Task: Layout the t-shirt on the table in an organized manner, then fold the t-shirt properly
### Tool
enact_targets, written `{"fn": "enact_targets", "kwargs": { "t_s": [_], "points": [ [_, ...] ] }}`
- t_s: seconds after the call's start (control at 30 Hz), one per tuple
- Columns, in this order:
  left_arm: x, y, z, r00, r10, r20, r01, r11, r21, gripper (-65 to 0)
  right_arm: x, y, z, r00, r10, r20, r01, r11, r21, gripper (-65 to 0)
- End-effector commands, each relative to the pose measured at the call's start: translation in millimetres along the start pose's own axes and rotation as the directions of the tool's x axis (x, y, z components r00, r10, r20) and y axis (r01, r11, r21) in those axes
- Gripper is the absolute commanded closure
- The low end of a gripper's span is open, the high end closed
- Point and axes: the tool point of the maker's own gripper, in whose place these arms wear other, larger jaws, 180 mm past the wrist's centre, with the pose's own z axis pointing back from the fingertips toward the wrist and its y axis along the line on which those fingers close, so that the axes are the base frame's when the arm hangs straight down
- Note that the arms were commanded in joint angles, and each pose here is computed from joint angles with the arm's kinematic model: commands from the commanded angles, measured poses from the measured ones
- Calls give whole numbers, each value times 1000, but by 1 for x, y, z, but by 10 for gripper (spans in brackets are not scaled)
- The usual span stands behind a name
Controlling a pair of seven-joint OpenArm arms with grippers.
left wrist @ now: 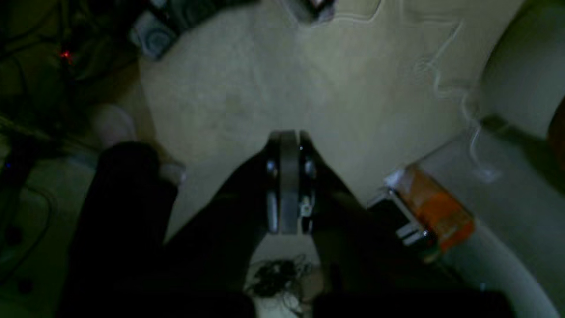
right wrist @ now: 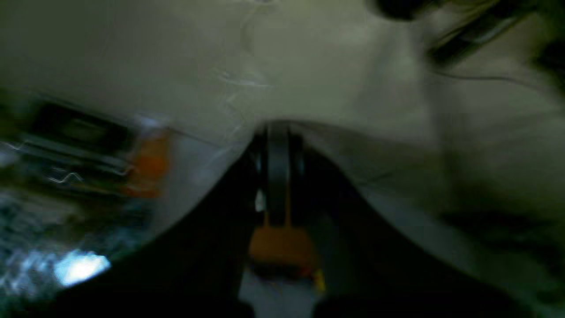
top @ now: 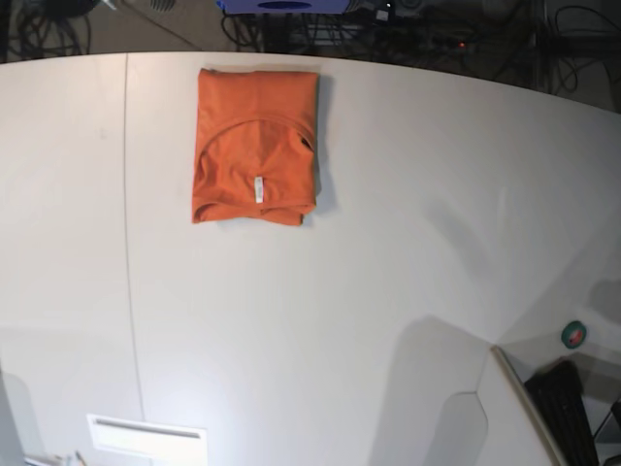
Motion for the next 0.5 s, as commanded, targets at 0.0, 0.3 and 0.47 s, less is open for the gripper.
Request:
{"fn": "enact_targets", "kwargs": {
  "t_s": [0.0,0.3,0.47],
  "points": [
    [-15,-20,-12,1000,-4,-28,2,998,-66,0,-14,2,-13,999,-44,-29,44,999,-2,0],
    [25,-13,-44,934,218,284,-179,971,-157,0,5,88,-117,925,-366,99,336,912,238,0],
    [60,7,-44,919,142,367,-121,990,-79,0,68,98,-105,804,-451,388,356,887,294,0]
  ]
}}
